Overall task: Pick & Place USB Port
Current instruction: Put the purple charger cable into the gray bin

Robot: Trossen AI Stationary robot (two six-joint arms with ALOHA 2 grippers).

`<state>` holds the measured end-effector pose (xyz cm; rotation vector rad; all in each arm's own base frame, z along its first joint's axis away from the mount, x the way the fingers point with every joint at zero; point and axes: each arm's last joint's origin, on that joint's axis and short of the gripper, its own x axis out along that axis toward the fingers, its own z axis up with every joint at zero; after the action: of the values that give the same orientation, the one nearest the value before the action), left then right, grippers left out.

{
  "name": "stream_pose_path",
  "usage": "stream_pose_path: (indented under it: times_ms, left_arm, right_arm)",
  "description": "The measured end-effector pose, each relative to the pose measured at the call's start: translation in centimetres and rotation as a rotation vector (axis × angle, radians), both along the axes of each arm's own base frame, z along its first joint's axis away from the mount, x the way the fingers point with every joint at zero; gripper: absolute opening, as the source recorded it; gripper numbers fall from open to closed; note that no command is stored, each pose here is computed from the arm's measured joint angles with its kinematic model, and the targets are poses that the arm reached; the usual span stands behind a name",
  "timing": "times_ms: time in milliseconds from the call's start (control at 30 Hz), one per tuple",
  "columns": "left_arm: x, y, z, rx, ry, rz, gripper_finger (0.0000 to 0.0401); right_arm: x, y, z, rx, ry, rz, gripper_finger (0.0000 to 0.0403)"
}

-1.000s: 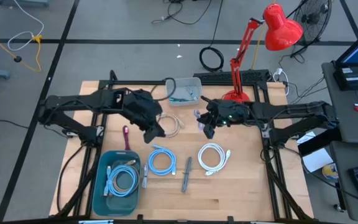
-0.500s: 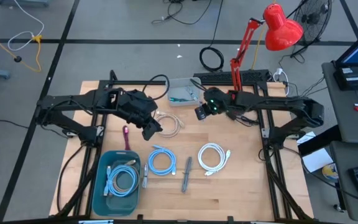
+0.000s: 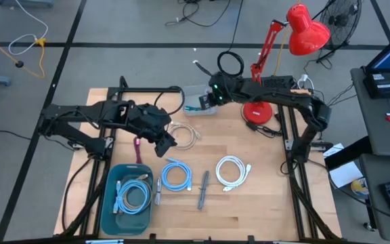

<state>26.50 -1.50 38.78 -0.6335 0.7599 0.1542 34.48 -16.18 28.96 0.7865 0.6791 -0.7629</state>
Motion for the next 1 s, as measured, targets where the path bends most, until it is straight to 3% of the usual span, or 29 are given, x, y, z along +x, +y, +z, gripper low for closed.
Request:
stream_pose_path:
  times_ms: [367, 767, 1000]
  left_arm:
    - [-0.2, -1.7, 0.0, 0.006, 0.004, -0.02, 0.0124]
    - [-0.6, -2.5, -0.3, 0.018, 0.049, -0.016, 0.0124]
    - [-0.6, -2.6, -0.3, 0.027, 0.048, -0.013, 0.0124]
  right_arm:
    - [1.4, -4.0, -1.2, 0.001, 0.017, -0.061, 0.0043]
    - [1.5, -5.5, -3.9, 0.019, 0.101, -0.072, 0.0043]
    - [1.0, -6.3, -3.9, -0.021, 0.129, -0.114, 0.0043]
